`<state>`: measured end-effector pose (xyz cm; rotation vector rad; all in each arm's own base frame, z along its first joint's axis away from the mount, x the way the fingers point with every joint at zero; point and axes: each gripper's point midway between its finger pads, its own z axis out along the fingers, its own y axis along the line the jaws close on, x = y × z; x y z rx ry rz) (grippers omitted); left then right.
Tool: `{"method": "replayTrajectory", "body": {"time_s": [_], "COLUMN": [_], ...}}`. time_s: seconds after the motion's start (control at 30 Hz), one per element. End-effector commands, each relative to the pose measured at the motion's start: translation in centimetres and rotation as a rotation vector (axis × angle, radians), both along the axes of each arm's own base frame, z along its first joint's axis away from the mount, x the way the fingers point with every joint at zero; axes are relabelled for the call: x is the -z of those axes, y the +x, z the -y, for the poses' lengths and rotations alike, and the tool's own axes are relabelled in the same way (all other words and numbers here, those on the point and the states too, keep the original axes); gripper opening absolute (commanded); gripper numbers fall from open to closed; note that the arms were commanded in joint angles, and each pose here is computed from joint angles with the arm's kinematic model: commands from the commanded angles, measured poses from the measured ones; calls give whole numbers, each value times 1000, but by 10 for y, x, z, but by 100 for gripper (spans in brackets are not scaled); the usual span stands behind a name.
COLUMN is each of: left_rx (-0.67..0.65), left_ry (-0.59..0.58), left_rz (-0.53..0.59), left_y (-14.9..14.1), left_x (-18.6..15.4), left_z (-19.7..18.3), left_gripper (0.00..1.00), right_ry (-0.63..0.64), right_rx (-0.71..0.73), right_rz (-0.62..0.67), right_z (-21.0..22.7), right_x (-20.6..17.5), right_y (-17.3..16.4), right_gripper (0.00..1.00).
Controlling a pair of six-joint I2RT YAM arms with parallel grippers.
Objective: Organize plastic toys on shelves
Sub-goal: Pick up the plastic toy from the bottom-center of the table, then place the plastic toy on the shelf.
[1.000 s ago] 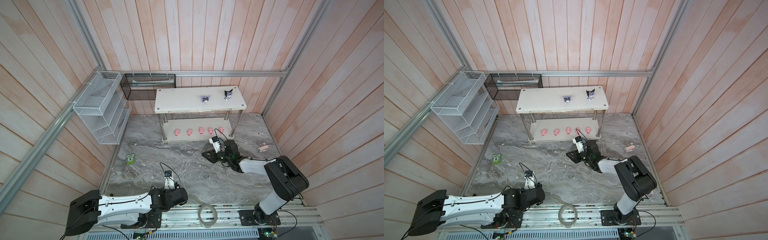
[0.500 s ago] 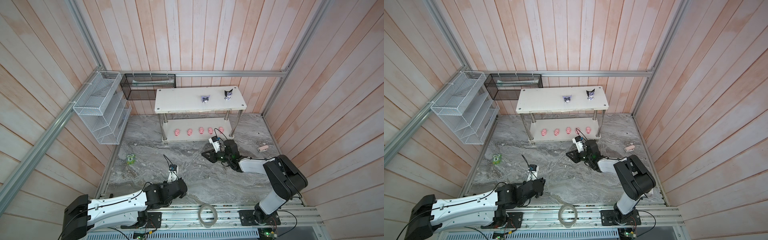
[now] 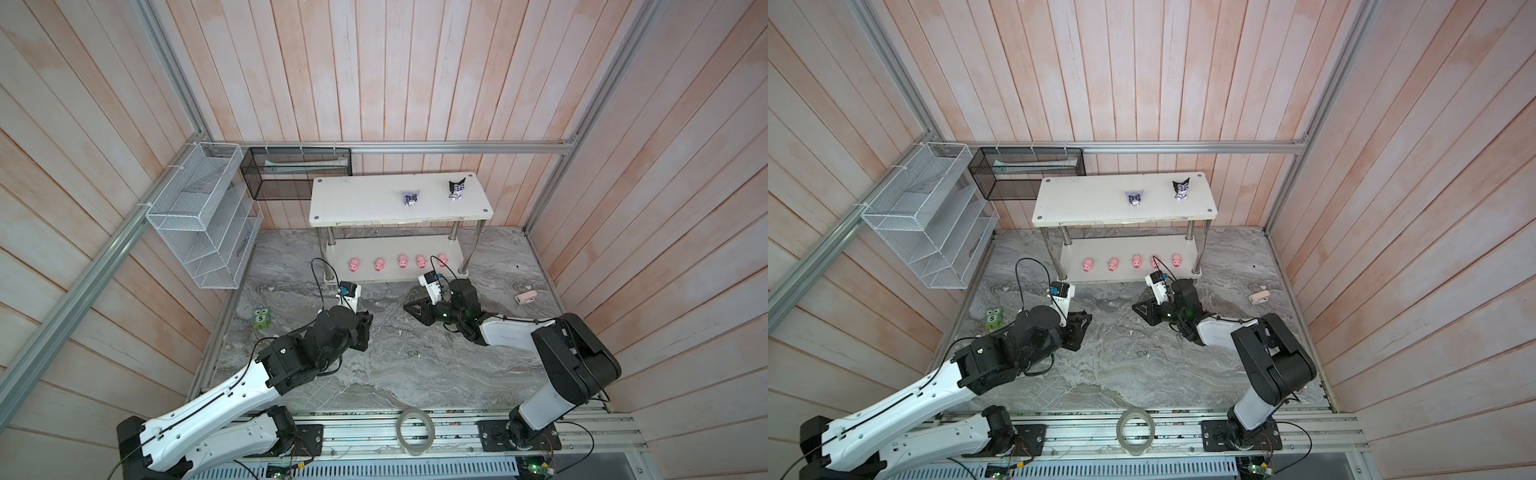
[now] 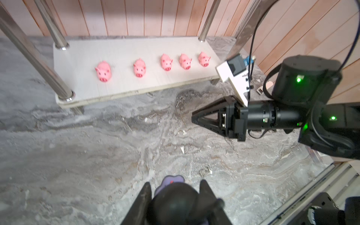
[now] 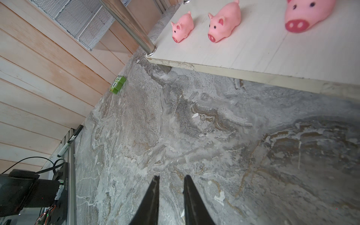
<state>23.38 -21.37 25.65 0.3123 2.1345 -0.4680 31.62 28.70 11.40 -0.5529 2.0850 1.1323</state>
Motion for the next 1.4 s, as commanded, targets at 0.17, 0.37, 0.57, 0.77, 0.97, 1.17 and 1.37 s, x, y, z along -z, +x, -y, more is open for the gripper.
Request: {"method": "replayTrajectory", "body": {"time_s": [0.17,0.37,0.57,0.77,0.97,1.17,1.37], "left_rx": [169,220,268,272,267,255,259], "left_ry": [162,151,155,186,200,235,240], "left_rz": [61,137,184,223,238,225,211], "left_y": [32,62,92,118,151,185,212], "left_x": [-44,-93,-130,-163,-183,-180,-170], "left_z": [13,15,17,10,2,-3,-5], "left_gripper": [33,33,33,33,33,32,32], "right_ry": [-46,-89,-121,-124,-129,-134,-135], "right_rx": [7,-3,-3,-2,-9,-8,-4], "right_rz": [17,17,19,4,-10,-24,-42], "right_z": [10,9,11,12,9,8,8], "right_x": [5,12,18,22,25,29,33], "right_y": [-12,-23,-28,-30,-32,-33,-35], "right_gripper": [24,24,24,24,24,24,24]}}
